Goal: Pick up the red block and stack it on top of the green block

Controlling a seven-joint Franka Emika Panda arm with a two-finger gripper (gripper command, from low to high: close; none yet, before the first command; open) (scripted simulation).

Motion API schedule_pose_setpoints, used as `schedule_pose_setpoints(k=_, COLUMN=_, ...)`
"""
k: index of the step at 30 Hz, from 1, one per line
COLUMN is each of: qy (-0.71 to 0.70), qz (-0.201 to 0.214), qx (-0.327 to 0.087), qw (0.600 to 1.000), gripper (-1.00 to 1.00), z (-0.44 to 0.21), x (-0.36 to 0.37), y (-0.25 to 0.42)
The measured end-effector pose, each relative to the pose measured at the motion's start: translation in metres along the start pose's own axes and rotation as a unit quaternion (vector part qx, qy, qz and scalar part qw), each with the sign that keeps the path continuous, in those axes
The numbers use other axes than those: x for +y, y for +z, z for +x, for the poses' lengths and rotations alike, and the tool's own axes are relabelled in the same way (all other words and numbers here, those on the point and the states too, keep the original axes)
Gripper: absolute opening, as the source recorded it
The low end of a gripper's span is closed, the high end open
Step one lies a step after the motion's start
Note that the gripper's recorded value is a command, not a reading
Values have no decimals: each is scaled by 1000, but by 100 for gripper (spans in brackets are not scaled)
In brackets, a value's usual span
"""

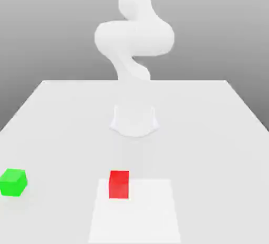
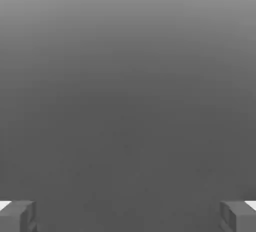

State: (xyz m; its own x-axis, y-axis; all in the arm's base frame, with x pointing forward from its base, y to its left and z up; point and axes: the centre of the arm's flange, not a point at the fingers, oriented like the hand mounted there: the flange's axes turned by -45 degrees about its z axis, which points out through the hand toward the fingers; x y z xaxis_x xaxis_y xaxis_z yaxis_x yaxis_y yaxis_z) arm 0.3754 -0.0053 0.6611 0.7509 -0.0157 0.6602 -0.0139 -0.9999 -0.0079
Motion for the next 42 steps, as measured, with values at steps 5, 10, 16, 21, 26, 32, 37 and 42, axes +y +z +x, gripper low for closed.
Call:
schedule_pose_setpoints(k=5, qy=1, qz=-4, qx=-94, qw=996, gripper=0, z=-49, x=12, y=122)
schedule_pose_setpoints(k=10, qy=2, qz=-7, qx=-186, qw=982, gripper=0, z=-127, x=24, y=220)
schedule_pose_setpoints(k=16, qy=5, qz=-7, qx=-308, qw=951, gripper=0, z=-262, x=35, y=304)
schedule_pose_setpoints(k=21, qy=5, qz=-6, qx=-351, qw=936, gripper=0, z=-333, x=38, y=346)
schedule_pose_setpoints(k=26, qy=6, qz=-6, qx=-353, qw=936, gripper=-100, z=-358, x=38, y=370)
schedule_pose_setpoints(k=32, qy=5, qz=-6, qx=-353, qw=936, gripper=-100, z=-358, x=38, y=370)
schedule_pose_setpoints(k=37, qy=6, qz=-7, qx=-353, qw=936, gripper=-100, z=-332, x=39, y=342)
schedule_pose_setpoints(k=42, qy=80, qz=-33, qx=-351, qw=932, gripper=-100, z=-305, x=98, y=325)
